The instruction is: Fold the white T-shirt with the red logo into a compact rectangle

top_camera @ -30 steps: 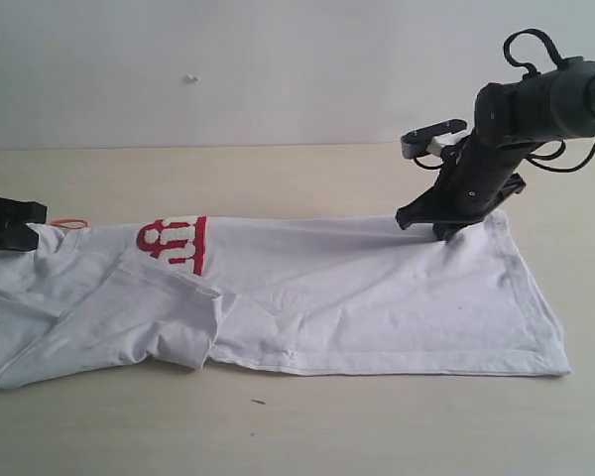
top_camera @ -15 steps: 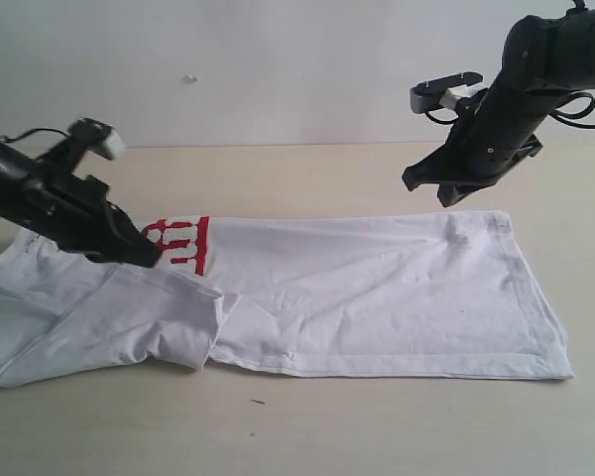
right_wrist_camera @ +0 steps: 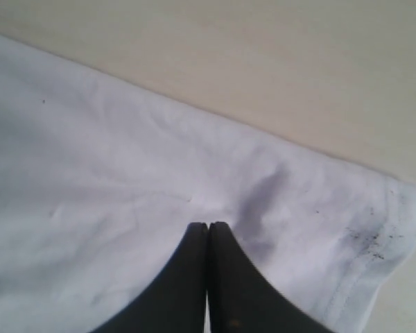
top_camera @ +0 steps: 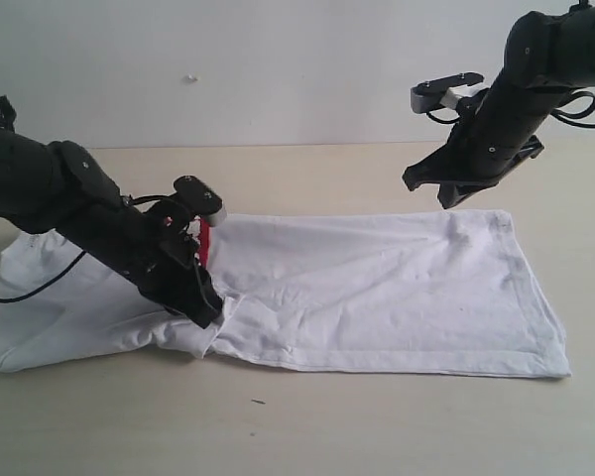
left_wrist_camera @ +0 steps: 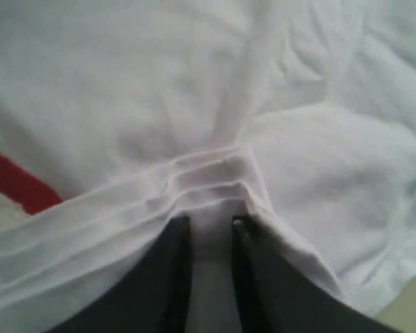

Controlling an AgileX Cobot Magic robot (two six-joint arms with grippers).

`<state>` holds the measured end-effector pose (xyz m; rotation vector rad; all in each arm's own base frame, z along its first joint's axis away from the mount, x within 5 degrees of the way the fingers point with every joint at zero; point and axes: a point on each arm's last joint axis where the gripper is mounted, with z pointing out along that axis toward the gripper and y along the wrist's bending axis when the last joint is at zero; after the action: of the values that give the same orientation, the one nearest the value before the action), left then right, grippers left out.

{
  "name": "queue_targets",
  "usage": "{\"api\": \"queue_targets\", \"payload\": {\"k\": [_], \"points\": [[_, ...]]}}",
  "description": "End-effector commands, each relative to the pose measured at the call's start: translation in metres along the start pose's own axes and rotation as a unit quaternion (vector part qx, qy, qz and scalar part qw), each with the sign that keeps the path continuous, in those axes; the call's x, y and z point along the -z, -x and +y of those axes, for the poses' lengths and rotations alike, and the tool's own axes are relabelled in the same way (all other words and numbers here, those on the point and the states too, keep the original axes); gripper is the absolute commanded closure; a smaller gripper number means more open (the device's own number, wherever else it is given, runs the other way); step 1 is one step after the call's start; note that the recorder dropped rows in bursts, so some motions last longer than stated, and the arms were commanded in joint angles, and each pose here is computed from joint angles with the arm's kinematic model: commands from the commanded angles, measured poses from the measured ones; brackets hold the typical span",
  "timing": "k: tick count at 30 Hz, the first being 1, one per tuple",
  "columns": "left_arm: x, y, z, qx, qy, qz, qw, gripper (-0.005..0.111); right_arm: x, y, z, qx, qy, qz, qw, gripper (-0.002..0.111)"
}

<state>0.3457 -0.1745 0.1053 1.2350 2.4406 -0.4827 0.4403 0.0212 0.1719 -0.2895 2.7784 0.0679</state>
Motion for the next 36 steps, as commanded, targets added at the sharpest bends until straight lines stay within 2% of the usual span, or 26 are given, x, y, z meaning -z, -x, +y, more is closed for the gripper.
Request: {"api": "queue_targets", "payload": {"k": [1,11,18,26,31,36], "points": [[-0.008,0.000,0.002,0.021,0.008,-0.005,1.000,0.082,0.003,0.001,-0.002,0.000,-0.001,-0.009,1.000,0.108],[-0.002,0.017,-0.006,0.016,-0.039,-0.024,0.999,0.082,0.003,0.000,-0.002,0.000,0.000,-0.004,1.000,0.108],[-0.007,0.023,-0.020,-0.011,-0.042,-0.027,0.999,0.082,0.003,0.001,-0.002,0.000,-0.001,-0.007,1.000,0.108],[-0.008,0.026,-0.023,-0.013,-0.035,-0.029,0.999,0.082,0.003,0.000,-0.001,0.000,0.000,-0.003,1.000,0.108],[0.009,0.029,-0.014,0.003,-0.004,-0.037,0.999,0.080,0.003,0.000,-0.002,0.000,0.000,-0.004,1.000,0.108],[0.045,0.026,0.013,0.053,0.044,-0.059,0.996,0.070,0.003,0.001,-0.003,0.000,-0.002,-0.008,1.000,0.108]]}}
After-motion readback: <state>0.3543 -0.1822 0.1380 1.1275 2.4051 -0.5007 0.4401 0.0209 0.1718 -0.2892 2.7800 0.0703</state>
